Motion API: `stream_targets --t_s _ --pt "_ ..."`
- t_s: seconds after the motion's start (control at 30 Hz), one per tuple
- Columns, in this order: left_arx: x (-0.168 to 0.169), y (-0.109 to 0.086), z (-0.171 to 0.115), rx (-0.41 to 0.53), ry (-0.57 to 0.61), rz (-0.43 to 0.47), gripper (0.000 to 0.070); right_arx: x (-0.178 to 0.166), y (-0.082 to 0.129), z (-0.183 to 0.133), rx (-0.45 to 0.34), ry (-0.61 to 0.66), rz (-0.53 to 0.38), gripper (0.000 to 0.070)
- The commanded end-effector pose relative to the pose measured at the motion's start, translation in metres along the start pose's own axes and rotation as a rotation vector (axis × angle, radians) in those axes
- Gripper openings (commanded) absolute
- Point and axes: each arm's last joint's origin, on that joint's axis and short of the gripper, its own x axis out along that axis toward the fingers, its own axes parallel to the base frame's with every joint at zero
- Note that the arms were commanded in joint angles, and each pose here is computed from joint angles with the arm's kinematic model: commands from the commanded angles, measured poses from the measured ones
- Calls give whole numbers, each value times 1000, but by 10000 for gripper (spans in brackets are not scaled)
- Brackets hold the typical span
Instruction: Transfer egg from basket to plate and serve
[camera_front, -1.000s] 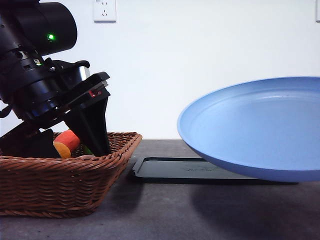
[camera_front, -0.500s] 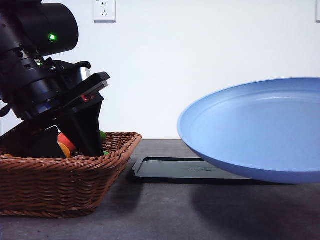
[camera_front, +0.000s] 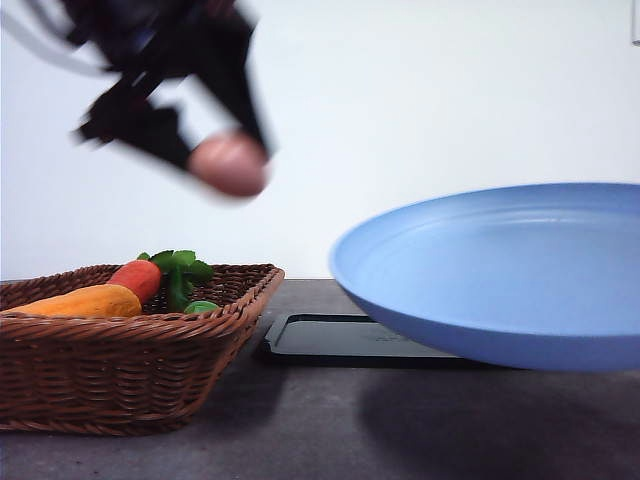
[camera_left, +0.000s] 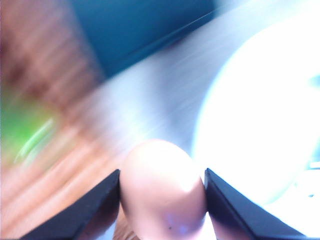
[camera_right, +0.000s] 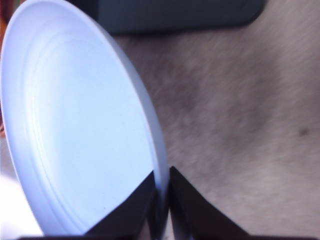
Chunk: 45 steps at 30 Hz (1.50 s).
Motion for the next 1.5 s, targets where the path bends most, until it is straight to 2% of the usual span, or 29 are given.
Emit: stream_targets --t_s 0.0,0.17,0.3,0.37,0.47,0.6,0.77,0.83,0.97,1.1,1.27,1.47 --pt "3 -16 8 96 -28 -44 217 3 1 5 -11 8 39 0" --pt "20 -59 4 290 -48 -110 223 10 1 11 -10 30 110 0" --pt "44 -88 -7 424 -21 -4 223 13 1 13 -2 52 141 0" --pt "57 -96 -13 481 2 54 223 14 0 13 2 59 144 0" --pt "78 -102 -19 523 46 91 223 14 0 13 2 61 144 0" --pt "97 -104 -22 555 71 103 223 14 0 13 0 63 144 0" --pt "100 -108 -21 568 44 97 226 14 0 13 -2 64 144 0" --pt "100 -108 -21 568 41 96 265 14 0 13 0 66 143 0" --pt "100 -108 -21 550 47 98 415 15 0 12 10 79 139 0" --pt "94 -111 -20 527 50 98 442 22 -4 14 39 121 129 0" --pt "62 -116 -17 529 -4 88 436 36 -11 21 61 162 119 0" --pt "-2 -120 -21 532 -119 73 407 54 -17 42 80 180 112 0"
